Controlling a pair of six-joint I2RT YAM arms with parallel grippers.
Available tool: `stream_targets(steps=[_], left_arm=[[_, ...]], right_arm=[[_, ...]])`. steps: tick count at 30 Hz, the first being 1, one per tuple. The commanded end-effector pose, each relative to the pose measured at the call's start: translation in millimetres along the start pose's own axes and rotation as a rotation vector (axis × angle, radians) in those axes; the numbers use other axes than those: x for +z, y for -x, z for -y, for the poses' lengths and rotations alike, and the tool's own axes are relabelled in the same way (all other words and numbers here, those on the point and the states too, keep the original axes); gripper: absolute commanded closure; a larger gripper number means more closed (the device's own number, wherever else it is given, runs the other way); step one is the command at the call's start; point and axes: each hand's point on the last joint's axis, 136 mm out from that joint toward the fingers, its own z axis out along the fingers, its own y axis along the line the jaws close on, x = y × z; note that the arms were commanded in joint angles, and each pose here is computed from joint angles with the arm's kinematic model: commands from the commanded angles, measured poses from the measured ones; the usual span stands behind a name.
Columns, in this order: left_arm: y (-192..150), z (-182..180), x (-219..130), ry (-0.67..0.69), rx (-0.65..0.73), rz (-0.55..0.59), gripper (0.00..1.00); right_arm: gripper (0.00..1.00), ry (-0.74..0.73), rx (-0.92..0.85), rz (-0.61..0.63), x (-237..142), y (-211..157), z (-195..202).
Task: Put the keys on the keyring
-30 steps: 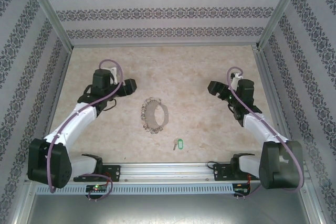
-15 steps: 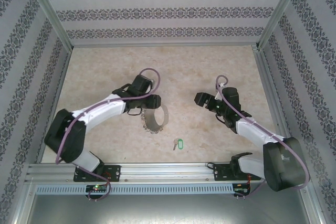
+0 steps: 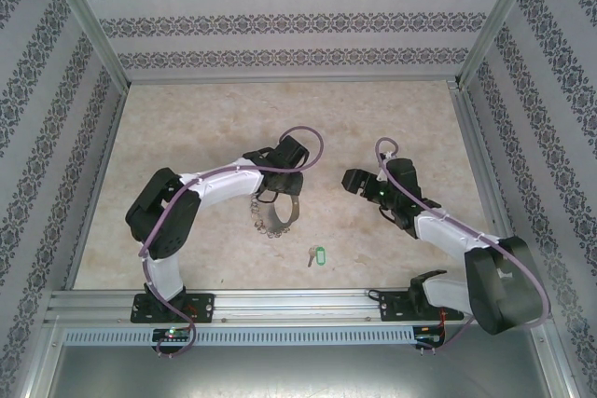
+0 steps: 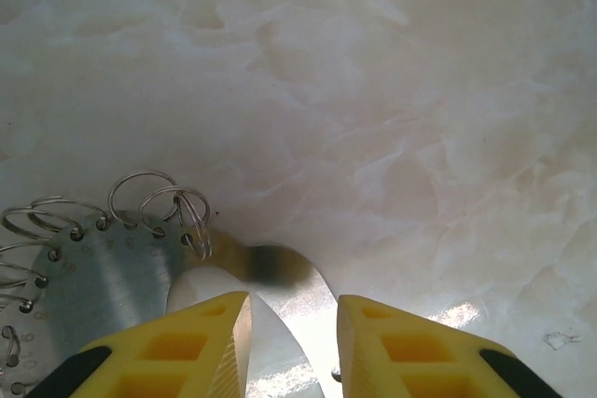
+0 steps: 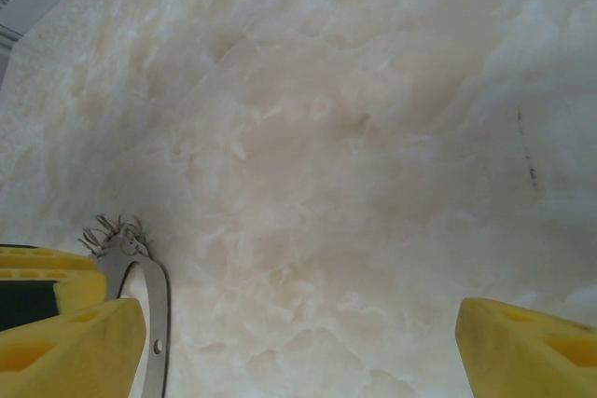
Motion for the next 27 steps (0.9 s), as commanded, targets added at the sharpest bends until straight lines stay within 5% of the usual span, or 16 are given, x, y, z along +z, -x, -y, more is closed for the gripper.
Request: stream_targets(steps=[1, 27], left_arm=[[-0.7, -8.8, -2.1, 0.085, 0.031, 0.003, 0.70], [-5.4, -18.9, 14.9, 0.161, 0.062, 0.003, 0.76]], right_arm=[[0.14, 0.009, -0.016, 0.026, 3.8, 8.2, -7.3], [0.13, -0.003, -0.026, 0.030, 9.1, 10.4, -7.4]])
